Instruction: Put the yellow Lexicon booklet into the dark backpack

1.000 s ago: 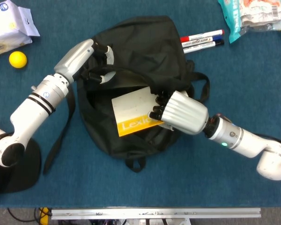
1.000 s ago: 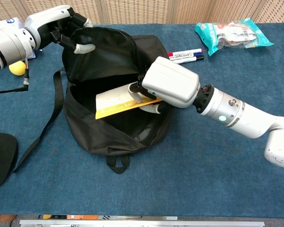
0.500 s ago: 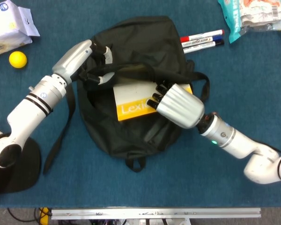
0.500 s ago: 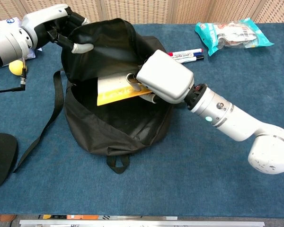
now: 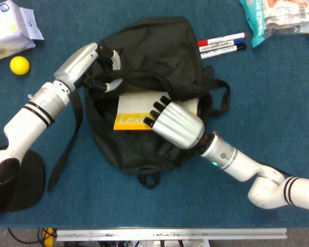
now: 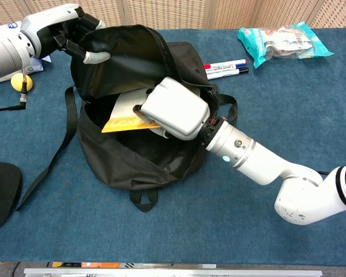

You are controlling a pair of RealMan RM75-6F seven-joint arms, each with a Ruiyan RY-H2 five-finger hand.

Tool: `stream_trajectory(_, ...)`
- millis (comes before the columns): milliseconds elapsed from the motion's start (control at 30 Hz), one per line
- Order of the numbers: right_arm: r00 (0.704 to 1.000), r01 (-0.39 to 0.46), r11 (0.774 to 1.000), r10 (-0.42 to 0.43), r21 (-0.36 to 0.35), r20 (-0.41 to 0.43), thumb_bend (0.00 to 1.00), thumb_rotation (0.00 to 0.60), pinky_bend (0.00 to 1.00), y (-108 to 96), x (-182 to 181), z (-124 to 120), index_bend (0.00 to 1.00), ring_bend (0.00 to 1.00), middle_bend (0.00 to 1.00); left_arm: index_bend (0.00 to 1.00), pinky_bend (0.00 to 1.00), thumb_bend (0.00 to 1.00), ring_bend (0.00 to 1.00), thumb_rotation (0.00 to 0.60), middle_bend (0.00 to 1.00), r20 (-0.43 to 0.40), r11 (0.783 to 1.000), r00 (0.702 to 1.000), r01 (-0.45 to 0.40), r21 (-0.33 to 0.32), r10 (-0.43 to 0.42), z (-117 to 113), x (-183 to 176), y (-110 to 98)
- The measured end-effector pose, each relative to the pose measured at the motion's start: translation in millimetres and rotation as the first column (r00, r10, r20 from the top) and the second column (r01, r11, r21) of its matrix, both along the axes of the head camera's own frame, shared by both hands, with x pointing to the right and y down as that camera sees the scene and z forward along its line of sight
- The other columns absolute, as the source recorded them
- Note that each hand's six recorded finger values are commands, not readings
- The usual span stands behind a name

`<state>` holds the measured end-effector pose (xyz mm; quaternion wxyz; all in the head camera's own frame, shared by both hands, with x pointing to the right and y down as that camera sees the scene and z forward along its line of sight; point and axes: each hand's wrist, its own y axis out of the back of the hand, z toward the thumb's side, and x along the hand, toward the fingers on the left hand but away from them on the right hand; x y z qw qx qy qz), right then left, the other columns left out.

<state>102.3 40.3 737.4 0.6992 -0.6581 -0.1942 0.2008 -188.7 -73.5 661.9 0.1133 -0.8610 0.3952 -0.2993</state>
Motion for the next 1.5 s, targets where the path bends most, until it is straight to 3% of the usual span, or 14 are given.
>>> stream_trajectory(167,0.999,0.006,1.000,-0.006,0.002,-0.037,0.29,0.600,0.65,0,0,8,0.89,0.64,0.82,0.65,0.49,0.34,0.60,0.600,0.68,0.000,1.000,1.000,-0.005,0.001,0.005,-1,1,1)
stream_trajectory(400,0.997,-0.034,0.999,0.035,0.018,-0.073,0.29,0.600,0.65,-17,9,15,0.89,0.64,0.82,0.65,0.49,0.34,0.60,0.600,0.68,0.001,1.000,1.000,-0.009,0.004,0.009,-3,0,2)
stream_trajectory(733,0.998,-0.063,0.998,0.062,-0.013,-0.017,0.27,0.600,0.65,-20,-2,13,0.89,0.63,0.81,0.65,0.49,0.34,0.60,0.600,0.68,0.009,1.000,1.000,-0.011,0.002,0.011,-3,-1,3)
stream_trajectory(833,0.998,-0.068,0.997,0.069,-0.036,0.010,0.25,0.600,0.65,-18,-8,12,0.88,0.60,0.77,0.65,0.49,0.34,0.60,0.600,0.68,0.012,1.000,1.000,-0.013,0.002,0.013,-2,0,3)
stream_trajectory(1167,0.997,-0.073,0.992,0.073,-0.101,-0.005,0.20,0.600,0.53,-14,-6,20,0.51,0.41,0.50,0.64,0.49,0.34,0.60,0.600,0.67,-0.018,1.000,1.000,0.006,-0.008,-0.006,-10,-2,0)
stream_trajectory(1300,0.997,-0.080,0.988,0.079,-0.130,-0.009,0.08,0.600,0.49,-13,-2,21,0.37,0.32,0.40,0.63,0.49,0.34,0.59,0.600,0.66,-0.037,1.000,0.999,0.014,-0.028,-0.015,-10,-2,1)
stream_trajectory(1400,0.997,-0.081,0.983,0.082,-0.165,0.003,0.00,0.600,0.47,-12,1,20,0.30,0.29,0.38,0.63,0.49,0.34,0.59,0.600,0.66,-0.036,0.999,0.999,0.015,-0.042,-0.017,-8,-3,0)
stream_trajectory(1500,0.996,-0.075,0.976,0.083,-0.206,0.028,0.00,0.600,0.46,-10,5,17,0.24,0.29,0.36,0.62,0.49,0.34,0.59,0.600,0.66,-0.032,0.999,0.999,0.016,-0.050,-0.018,-6,-5,0)
